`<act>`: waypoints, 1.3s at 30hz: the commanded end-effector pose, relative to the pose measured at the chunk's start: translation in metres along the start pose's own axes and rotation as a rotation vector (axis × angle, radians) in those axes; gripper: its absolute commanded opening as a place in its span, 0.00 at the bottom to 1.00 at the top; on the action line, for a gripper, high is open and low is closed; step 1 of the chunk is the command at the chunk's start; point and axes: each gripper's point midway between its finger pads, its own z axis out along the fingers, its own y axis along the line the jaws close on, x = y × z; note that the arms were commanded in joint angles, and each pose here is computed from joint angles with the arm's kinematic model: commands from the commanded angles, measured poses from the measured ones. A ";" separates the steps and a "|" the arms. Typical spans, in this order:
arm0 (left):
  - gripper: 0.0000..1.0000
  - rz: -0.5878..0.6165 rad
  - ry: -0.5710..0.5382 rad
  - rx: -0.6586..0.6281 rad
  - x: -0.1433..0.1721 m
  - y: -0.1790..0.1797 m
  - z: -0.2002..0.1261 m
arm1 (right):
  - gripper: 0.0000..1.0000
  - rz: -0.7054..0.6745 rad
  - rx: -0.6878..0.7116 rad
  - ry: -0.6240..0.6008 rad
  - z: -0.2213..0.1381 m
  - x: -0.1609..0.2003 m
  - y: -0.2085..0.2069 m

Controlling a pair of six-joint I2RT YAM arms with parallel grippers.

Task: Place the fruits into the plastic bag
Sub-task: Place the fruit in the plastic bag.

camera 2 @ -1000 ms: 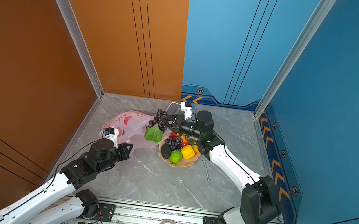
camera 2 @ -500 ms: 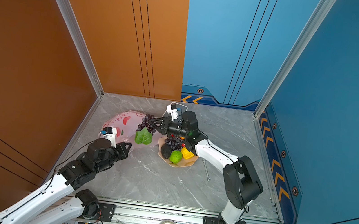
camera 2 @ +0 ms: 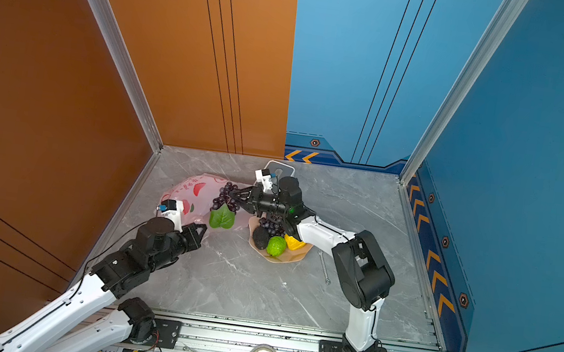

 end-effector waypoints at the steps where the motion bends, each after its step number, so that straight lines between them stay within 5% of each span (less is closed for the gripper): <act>1: 0.00 -0.010 -0.001 0.009 -0.003 -0.002 -0.002 | 0.20 -0.039 -0.049 0.026 0.006 0.002 0.012; 28: 0.00 0.004 -0.018 0.025 -0.015 -0.015 -0.001 | 0.19 -0.048 0.225 0.135 0.004 0.036 -0.074; 39: 0.00 0.033 0.062 0.078 0.008 -0.016 -0.002 | 0.19 0.002 0.275 0.141 0.016 0.029 -0.079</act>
